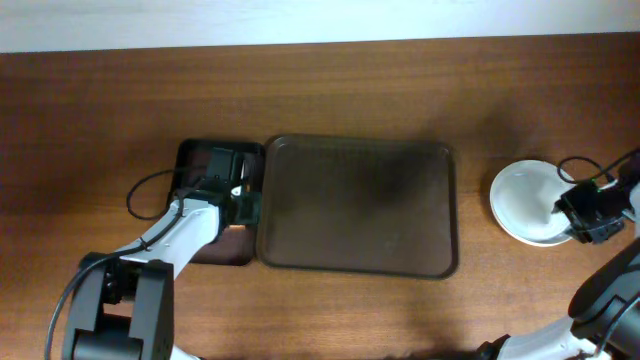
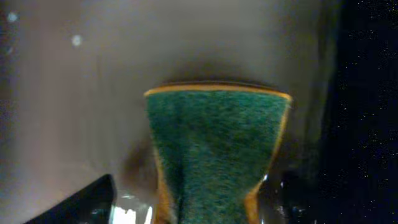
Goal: Clean dirty plates on tray and stack at the side
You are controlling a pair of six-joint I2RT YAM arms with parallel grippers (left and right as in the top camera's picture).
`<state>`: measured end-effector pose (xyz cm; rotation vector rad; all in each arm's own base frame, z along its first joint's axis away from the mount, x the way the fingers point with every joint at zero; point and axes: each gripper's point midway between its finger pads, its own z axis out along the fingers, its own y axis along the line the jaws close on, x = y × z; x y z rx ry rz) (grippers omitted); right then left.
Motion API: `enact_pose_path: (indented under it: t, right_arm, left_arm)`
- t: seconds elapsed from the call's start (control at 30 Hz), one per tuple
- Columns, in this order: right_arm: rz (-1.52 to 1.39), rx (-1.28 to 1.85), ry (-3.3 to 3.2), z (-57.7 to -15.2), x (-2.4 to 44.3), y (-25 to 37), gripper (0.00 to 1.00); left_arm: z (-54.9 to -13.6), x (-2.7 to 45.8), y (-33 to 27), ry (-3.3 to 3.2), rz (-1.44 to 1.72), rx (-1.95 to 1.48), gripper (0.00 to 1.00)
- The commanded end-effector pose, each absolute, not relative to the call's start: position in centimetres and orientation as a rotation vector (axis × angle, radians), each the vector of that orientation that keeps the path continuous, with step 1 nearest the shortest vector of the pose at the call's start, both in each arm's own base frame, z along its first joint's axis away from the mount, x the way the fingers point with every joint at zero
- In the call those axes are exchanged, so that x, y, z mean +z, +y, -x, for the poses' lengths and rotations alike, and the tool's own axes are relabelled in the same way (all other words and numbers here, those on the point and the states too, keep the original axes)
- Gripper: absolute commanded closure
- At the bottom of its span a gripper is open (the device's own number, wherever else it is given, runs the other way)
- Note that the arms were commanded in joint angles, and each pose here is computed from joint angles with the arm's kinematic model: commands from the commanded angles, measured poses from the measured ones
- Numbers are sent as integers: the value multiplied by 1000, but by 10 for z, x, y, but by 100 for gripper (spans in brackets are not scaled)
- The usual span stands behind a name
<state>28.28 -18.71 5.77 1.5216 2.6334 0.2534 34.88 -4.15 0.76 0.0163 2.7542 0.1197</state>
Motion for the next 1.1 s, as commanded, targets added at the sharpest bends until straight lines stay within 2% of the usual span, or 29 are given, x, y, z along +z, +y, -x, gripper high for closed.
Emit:
enact_pose_path:
  t: [0.0, 0.13, 0.27, 0.43, 0.5, 0.67, 0.97, 1.07]
  right_arm:
    - [-1171, 568, 2688, -319, 75, -131, 51]
    - [-815, 589, 2817, -342, 76, -71, 39]
    - [-395, 543, 2911, -359, 85, 2, 22]
    - [-147, 312, 2952, -350, 111, 40, 18]
    - [-81, 285, 2922, -343, 128, 52, 1]
    - [-73, 180, 2780, -322, 170, 63, 1]
    - [-123, 169, 2498, -246, 197, 50, 1]
    - [-137, 166, 2418, -236, 211, 43, 1]
  left_arm:
    - [-354, 26, -37, 2706, 150, -10, 2]
    - [-363, 68, -28, 2584, 186, -43, 0]
    - [-357, 90, -33, 2586, 102, -62, 0]
    - [-332, 94, -33, 2728, 75, -53, 0]
    - [-317, 90, -37, 2789, 71, -96, 0]
    - [-294, 99, -39, 2821, 100, -205, 0]
    - [-236, 184, -30, 2364, 45, -196, 0]
    - [-230, 200, -30, 2284, 39, -201, 1]
